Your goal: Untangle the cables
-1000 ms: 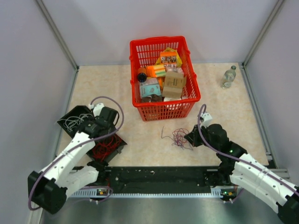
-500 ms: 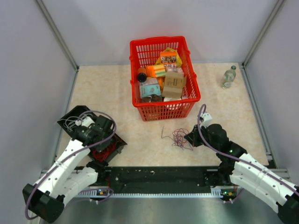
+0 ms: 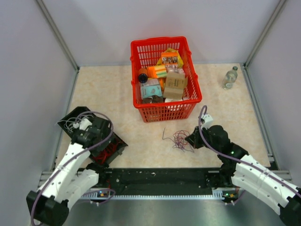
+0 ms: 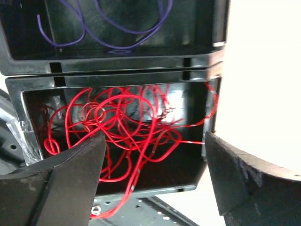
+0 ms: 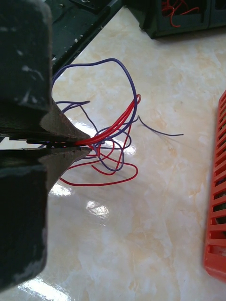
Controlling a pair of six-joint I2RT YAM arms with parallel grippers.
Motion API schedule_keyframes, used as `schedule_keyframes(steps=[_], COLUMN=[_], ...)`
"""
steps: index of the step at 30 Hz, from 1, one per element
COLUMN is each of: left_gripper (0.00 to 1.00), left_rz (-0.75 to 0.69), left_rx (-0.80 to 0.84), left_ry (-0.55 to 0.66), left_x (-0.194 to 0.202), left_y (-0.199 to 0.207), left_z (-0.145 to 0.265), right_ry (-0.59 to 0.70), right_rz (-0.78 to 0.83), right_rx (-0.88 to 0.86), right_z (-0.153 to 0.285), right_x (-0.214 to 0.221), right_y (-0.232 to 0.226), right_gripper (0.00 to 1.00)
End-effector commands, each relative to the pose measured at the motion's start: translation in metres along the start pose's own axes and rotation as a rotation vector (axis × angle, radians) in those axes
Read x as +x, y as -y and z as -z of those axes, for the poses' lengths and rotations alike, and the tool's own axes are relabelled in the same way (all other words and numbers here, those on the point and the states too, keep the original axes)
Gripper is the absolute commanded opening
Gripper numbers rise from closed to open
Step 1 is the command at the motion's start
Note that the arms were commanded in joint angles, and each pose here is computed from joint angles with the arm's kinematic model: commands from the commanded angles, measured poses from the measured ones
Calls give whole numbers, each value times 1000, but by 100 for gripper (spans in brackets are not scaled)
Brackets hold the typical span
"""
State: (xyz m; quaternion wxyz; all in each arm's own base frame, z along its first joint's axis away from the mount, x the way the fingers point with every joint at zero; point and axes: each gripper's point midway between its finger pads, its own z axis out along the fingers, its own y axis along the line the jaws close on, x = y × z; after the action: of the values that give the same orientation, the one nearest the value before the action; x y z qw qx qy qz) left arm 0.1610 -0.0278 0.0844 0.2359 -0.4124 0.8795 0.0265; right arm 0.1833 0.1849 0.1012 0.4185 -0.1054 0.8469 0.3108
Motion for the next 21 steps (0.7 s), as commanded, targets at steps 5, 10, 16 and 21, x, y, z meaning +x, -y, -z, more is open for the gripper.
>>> schedule_keyframes(steps=[5, 10, 16, 21], left_gripper=[89, 76, 77, 78], left_rz=[-172, -457, -785, -957], left_rx=[693, 1394, 1543, 1564], left_ry=[161, 88, -23, -138], left_x=[-36, 11, 92, 161], left_y=[77, 144, 170, 196], left_z=[112, 205, 226, 238], right_ry=[14, -12, -14, -40], right_rz=[23, 53, 74, 71], right_rx=[-9, -96, -254, -348], right_z=[-1, 0, 7, 10], right_x=[-11, -12, -17, -14], right_y=[-4, -21, -50, -67], right_gripper=[0, 0, 0, 0])
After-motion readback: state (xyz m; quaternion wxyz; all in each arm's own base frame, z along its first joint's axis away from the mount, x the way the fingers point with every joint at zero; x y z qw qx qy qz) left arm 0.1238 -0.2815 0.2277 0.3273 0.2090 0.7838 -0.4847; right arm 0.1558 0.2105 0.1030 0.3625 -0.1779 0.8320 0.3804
